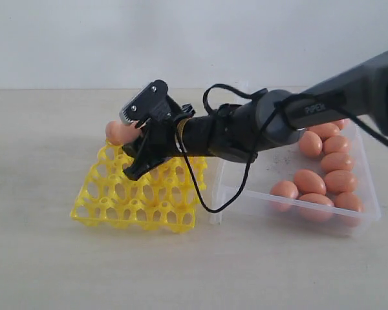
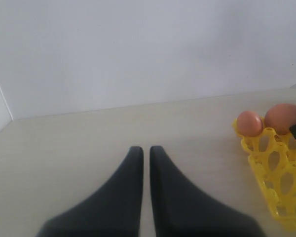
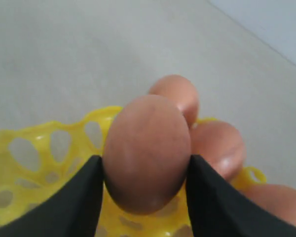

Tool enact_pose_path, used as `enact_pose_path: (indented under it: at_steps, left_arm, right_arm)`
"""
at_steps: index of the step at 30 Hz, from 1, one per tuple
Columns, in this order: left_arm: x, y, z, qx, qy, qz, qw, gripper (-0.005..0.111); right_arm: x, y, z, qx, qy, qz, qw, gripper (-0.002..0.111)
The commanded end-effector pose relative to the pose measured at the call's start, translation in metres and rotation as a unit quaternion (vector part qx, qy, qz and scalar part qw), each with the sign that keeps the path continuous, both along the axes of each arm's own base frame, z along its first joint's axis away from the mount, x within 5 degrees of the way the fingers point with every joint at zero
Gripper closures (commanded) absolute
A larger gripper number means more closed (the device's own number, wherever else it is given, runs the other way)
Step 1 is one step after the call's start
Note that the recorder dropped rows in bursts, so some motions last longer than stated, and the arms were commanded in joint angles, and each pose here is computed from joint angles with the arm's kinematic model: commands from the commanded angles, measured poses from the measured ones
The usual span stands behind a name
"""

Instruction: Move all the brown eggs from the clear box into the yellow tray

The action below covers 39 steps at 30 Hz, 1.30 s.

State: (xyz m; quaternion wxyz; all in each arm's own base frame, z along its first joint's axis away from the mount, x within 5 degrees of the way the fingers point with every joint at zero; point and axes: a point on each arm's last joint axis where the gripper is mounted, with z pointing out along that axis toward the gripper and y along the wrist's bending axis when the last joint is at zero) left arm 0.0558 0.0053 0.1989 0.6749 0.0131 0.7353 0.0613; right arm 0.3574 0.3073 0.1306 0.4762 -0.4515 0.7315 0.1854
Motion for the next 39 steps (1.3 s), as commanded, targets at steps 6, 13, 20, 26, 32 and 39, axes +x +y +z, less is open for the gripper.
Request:
enact_pose_path:
  at_steps: [6,13,20,26,32,39]
  left_arm:
    - [0.000,0.000,-0.001,-0.003,0.000,-0.003,1.000,0.103]
    - [0.000,0.000,-0.001,-0.003,0.000,-0.003,1.000,0.103]
    - [0.000,0.000,-0.001,-0.003,0.000,-0.003,1.000,0.103]
    - [0.000,-0.001,-0.001,-0.003,0.000,-0.008,1.000,0.103]
    - [0.000,-0.001,-0.001,-0.003,0.000,-0.008,1.000,0.103]
    - [0.000,-0.001,-0.001,-0.003,0.000,-0.008,1.000,0.103]
  right_arm:
    - [-0.013,-0.018,0.073,-0.070,-0.006,-0.110,0.991,0.109]
    - [-0.045,0.016,0.064,-0.123,-0.032,-0.037,0.991,0.109]
    - [-0.059,0.035,0.050,-0.122,-0.138,0.125,0.975,0.109]
    - [-0.064,0.041,0.055,-0.111,-0.219,0.187,0.951,0.109]
    - [-0.055,0.034,0.054,-0.173,-0.257,0.162,0.937,0.109]
    - [-0.052,0.024,0.046,-0.228,-0.104,0.109,0.962,0.109]
